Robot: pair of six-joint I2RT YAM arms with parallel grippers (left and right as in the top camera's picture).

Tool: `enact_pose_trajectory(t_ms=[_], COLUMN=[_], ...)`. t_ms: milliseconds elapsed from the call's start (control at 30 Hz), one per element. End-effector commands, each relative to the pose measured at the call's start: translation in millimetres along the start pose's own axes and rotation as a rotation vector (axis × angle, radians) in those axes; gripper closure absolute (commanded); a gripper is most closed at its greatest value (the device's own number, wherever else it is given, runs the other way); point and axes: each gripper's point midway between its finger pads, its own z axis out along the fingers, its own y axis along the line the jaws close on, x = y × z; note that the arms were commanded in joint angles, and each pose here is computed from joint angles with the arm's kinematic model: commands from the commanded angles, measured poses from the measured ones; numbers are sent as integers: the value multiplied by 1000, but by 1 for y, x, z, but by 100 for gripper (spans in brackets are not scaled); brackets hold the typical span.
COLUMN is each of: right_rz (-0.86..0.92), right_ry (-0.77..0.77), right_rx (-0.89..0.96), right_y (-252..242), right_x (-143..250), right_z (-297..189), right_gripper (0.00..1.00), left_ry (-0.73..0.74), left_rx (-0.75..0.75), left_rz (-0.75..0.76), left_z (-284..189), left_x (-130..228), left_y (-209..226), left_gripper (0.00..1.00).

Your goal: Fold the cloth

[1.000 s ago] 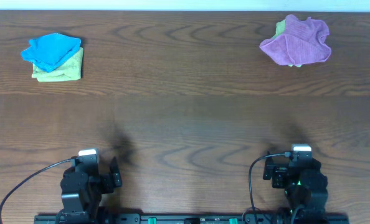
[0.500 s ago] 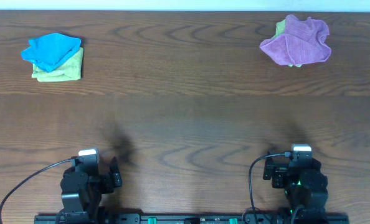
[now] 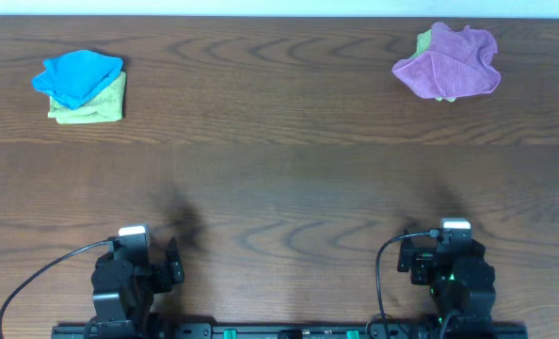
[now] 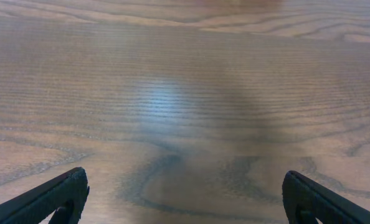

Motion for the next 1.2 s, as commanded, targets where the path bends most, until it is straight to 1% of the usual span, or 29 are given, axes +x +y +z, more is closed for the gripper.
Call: enact_pose_trajectory(t_ms=[0,100,200,333,500,567,633,767,1000,1167], right_rz=[-7,-6,48,208,240,268,312,350,378,371], right_ry=[-2,21,25,11,38,73,126,178,213,224], right_rx=[5,-1,-27,88,137,158,178,191,182,152], right_y=[-1,0,4,-19,-32,-38,-45,-50,-63,-78], right_x=[2,6,-3,-35,-82,-99,-115,-143,-193,-217], right_z=[1,2,-1,-9,-8,-3,9,32,76,105], right_gripper=[1,1,1,1,1,1,1,1,1,1], left_ry=[68,68,68,68,68,68,68,68,68,68], left_rx=[-29,-29,-29,-29,-29,-29,-29,-29,-29,-29], left_rz=[39,39,39,39,39,39,39,39,39,39], left_z=[1,1,1,1,1,1,1,1,1,1], left_x=[18,18,18,18,18,18,18,18,18,18], left_y=[6,6,6,6,6,6,6,6,6,6], left_gripper=[5,5,5,5,5,5,5,5,5,5])
